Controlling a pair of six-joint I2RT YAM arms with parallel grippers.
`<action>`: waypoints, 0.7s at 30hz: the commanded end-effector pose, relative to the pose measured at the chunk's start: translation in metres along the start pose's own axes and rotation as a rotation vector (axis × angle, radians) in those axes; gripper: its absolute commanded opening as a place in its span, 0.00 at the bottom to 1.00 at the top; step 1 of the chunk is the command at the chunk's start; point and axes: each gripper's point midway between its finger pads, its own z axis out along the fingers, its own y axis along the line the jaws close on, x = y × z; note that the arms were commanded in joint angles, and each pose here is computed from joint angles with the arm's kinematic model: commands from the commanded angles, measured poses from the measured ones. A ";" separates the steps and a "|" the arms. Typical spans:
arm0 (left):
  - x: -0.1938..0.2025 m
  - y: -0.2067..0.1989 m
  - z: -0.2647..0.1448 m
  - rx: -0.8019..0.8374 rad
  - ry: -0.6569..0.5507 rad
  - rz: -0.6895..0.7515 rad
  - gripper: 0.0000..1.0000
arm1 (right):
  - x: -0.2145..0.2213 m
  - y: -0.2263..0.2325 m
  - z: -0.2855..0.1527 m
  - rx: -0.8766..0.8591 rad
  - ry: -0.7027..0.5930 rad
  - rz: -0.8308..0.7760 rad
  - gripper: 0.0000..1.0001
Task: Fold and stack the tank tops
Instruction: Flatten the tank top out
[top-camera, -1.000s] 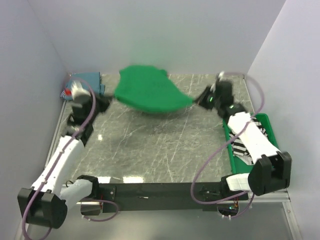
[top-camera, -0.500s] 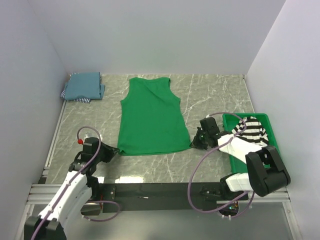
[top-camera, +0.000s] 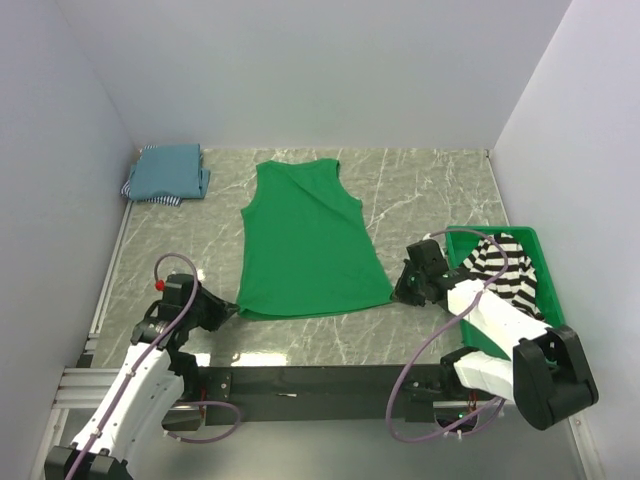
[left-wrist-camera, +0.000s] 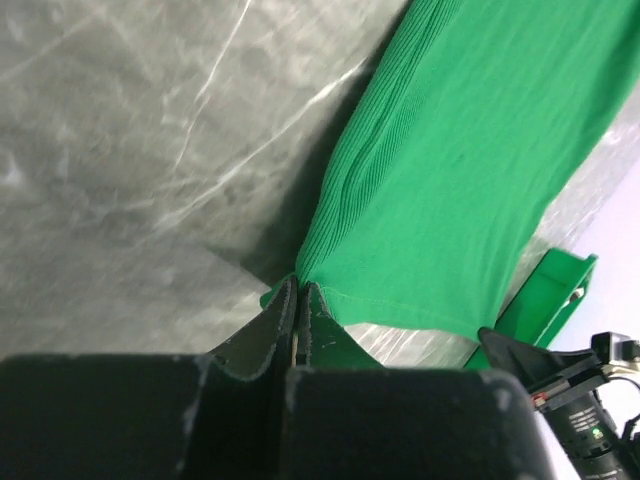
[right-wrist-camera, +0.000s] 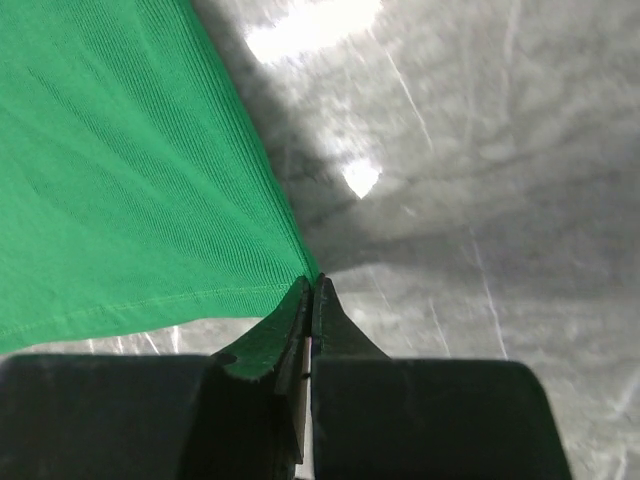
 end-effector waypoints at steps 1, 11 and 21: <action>0.004 -0.012 -0.011 0.015 0.039 0.024 0.01 | 0.000 -0.013 -0.011 0.052 -0.012 0.015 0.00; 0.013 -0.018 -0.026 0.005 0.099 0.044 0.48 | -0.015 -0.019 -0.024 0.080 -0.046 0.026 0.33; -0.045 -0.093 -0.020 0.058 -0.072 0.154 0.65 | -0.031 0.036 -0.064 -0.055 -0.172 -0.068 0.46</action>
